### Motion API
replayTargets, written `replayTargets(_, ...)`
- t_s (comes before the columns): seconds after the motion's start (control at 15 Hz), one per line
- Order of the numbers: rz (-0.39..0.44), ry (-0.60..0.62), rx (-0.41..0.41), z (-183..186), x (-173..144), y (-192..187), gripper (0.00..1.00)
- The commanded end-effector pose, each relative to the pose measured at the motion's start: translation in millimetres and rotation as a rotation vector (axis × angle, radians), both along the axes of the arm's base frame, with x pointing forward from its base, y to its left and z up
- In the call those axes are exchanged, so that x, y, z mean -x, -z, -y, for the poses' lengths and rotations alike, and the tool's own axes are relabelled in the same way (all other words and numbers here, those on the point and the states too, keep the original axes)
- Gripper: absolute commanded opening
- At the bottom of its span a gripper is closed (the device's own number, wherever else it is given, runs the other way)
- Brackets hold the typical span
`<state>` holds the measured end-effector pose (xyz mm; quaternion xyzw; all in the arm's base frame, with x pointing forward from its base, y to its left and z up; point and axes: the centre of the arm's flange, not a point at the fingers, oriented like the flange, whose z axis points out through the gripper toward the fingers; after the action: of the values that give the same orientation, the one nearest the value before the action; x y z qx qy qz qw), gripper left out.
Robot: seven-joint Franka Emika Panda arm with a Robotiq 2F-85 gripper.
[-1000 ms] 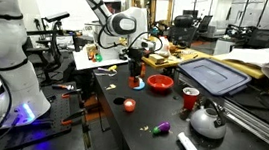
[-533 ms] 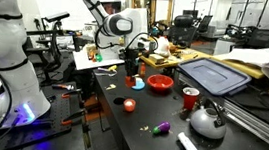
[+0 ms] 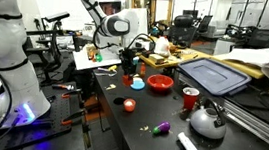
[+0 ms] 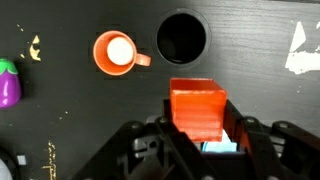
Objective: Move the orange object to the left
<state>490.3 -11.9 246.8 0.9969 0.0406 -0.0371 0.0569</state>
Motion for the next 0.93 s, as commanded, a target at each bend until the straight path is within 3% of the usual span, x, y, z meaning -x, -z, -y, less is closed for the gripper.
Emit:
replayTargets(0.0,0.026,-0.060,-0.038,-15,15,-12,0.26)
replayTargets(0.47,0.058,-0.133,-0.038,-33,8,-18,0.26)
replayTargets(0.53,0.071,-0.121,-0.033,-22,3,-21,0.72)
replayTargets(0.8,0.131,0.060,-0.020,76,-18,-36,0.99)
replayTargets(0.87,0.139,0.116,-0.011,104,-20,-35,1.00)
